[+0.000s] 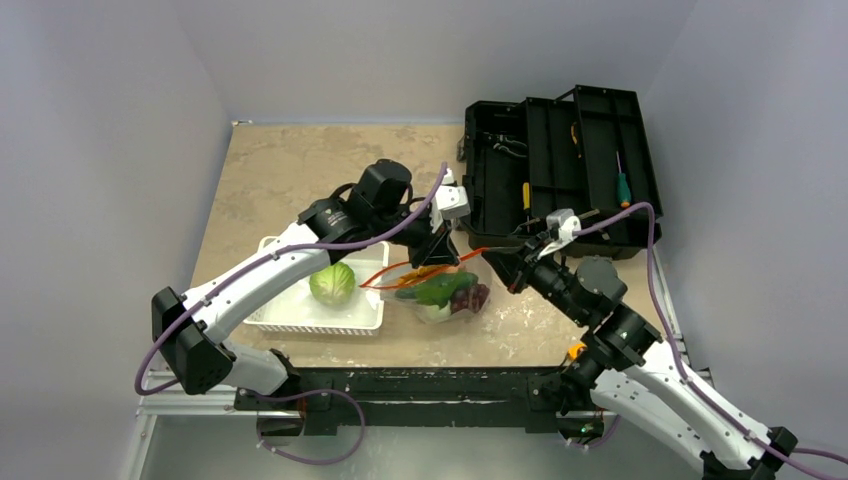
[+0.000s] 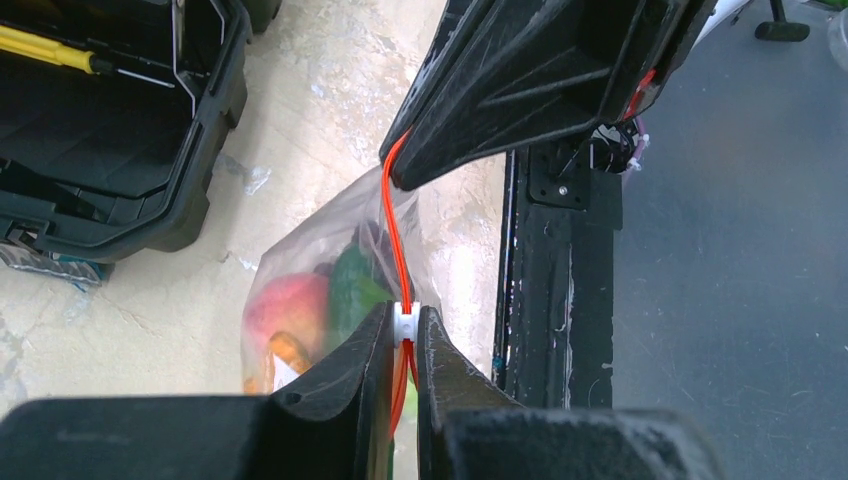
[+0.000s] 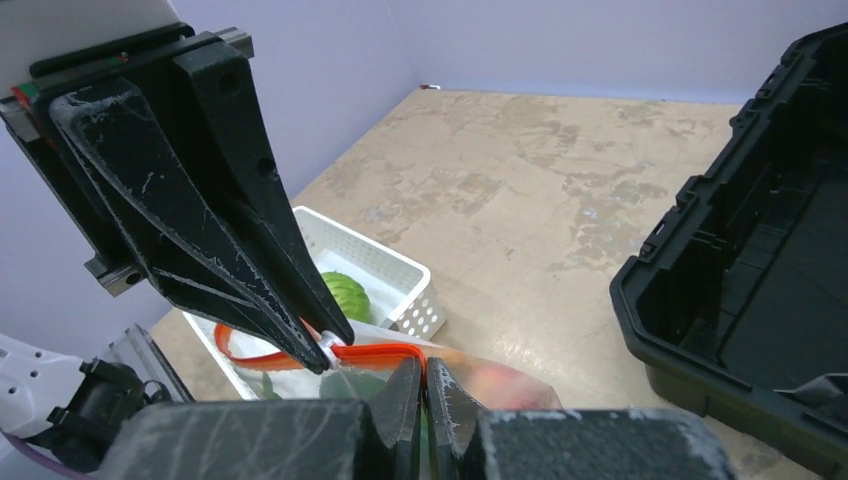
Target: Place the food in the zip-top bag and seal the zipper
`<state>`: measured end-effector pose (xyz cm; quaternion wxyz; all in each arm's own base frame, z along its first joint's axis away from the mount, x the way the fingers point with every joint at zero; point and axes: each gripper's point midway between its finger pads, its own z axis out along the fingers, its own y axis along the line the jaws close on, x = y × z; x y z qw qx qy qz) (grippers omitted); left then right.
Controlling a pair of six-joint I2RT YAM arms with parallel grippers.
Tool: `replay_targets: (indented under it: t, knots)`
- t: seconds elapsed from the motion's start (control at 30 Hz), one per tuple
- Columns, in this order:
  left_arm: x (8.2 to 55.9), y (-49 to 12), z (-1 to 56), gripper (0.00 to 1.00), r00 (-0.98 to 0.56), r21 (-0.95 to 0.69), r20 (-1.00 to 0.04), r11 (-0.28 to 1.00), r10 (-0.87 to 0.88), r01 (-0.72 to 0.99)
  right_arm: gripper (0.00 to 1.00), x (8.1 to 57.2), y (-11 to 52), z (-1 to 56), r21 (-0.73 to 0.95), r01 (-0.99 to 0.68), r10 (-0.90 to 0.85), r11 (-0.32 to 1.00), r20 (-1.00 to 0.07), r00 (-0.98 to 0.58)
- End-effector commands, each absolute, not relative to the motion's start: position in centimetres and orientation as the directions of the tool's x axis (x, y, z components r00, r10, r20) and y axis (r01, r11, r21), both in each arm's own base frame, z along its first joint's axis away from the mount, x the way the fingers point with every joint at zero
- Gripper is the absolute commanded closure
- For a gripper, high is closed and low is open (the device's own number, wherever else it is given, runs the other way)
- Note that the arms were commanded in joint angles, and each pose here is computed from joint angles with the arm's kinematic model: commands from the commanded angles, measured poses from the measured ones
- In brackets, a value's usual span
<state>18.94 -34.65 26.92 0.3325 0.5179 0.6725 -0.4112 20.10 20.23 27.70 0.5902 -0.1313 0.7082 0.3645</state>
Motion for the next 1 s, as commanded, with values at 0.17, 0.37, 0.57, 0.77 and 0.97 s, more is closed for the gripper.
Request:
replay_targets:
  t: [0.17,0.37,0.57,0.77,0.97]
  knots:
    - [18.0,-33.1,27.7,1.0,-0.289,-0.239,-0.841,0.166,0.457,0.957,1.0,20.8,16.7,29.9,0.378,-0.514,0.352,0.77,-0.924,-0.153]
    - [18.3,-32.0,26.6,1.0,-0.329,-0.244,-0.813,0.231,0.481,0.942,1.0,20.8,16.0,29.7,0.372,-0.493,0.345,0.787,-0.927,-0.149]
    - [18.1,-30.3,26.2,1.0,-0.337,-0.22,-0.801,0.281,0.494,0.934,1.0,21.0,15.3,29.5,0.365,-0.458,0.337,0.81,-0.93,-0.145]
    - [17.8,-28.6,26.0,1.0,-0.33,-0.184,-0.799,0.318,0.502,0.93,1.0,21.0,14.7,29.6,0.367,-0.432,0.339,0.823,-0.93,-0.145]
    - [17.6,-27.6,25.9,1.0,-0.328,-0.163,-0.792,0.34,0.514,0.926,1.0,21.3,13.3,28.8,0.38,-0.359,0.35,0.852,-0.925,-0.149]
